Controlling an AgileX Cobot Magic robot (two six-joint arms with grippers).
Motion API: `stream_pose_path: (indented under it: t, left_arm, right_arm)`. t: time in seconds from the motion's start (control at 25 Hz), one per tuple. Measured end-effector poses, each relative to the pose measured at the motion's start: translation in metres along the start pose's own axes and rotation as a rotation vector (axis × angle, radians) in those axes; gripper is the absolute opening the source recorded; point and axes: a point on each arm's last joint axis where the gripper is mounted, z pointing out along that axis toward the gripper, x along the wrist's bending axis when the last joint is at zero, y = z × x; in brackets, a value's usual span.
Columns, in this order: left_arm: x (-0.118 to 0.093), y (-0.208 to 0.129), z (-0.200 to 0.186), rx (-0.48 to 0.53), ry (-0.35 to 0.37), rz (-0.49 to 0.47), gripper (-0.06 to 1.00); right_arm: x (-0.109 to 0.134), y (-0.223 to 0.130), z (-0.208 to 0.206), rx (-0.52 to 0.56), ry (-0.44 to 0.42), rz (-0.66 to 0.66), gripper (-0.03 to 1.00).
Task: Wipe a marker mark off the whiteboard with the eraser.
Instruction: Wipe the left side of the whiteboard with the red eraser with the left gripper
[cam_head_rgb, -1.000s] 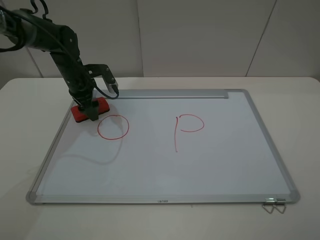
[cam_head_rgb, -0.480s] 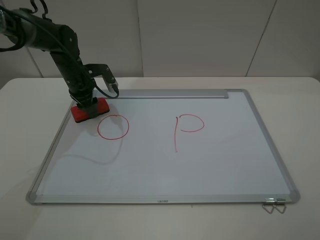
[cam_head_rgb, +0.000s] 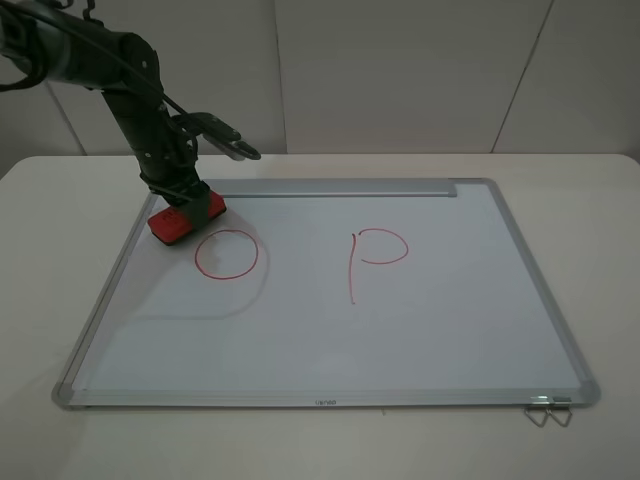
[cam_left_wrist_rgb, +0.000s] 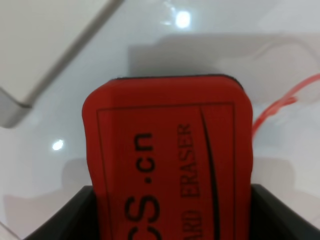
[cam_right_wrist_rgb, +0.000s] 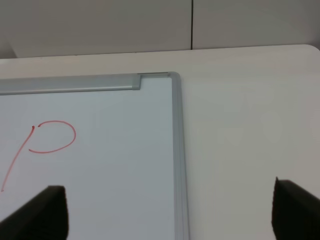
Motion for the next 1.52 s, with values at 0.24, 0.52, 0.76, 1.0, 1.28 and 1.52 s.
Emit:
stream_pose_path:
  t: [0.24, 0.52, 0.76, 1.0, 1.28, 1.52]
  left_arm:
    - [-0.034, 0.013, 0.001, 0.036, 0.005, -0.145, 0.57]
    - [-0.051, 0.012, 0.001, 0.12, 0.065, -0.374, 0.57]
    - [-0.055, 0.004, 0.013, 0.115, 0.069, -0.458, 0.57]
    - [-0.056, 0.001, 0.019, 0.075, 0.078, -0.5, 0.57]
    - [-0.064, 0.002, 0.025, 0.086, 0.072, -0.431, 0.57]
    - [-0.099, 0.02, 0.033, 0.078, 0.059, -0.294, 0.57]
  right_arm:
    - [0.0, 0.0, 0.0, 0.0, 0.0, 0.0, 0.72]
    - [0.0, 0.0, 0.0, 0.0, 0.0, 0.0, 0.72]
    - [0.0, 0.0, 0.0, 0.0, 0.0, 0.0, 0.72]
    - [0.0, 0.0, 0.0, 0.0, 0.0, 0.0, 0.72]
    - [0.0, 0.0, 0.0, 0.0, 0.0, 0.0, 0.72]
    - [0.0, 0.0, 0.0, 0.0, 0.0, 0.0, 0.72]
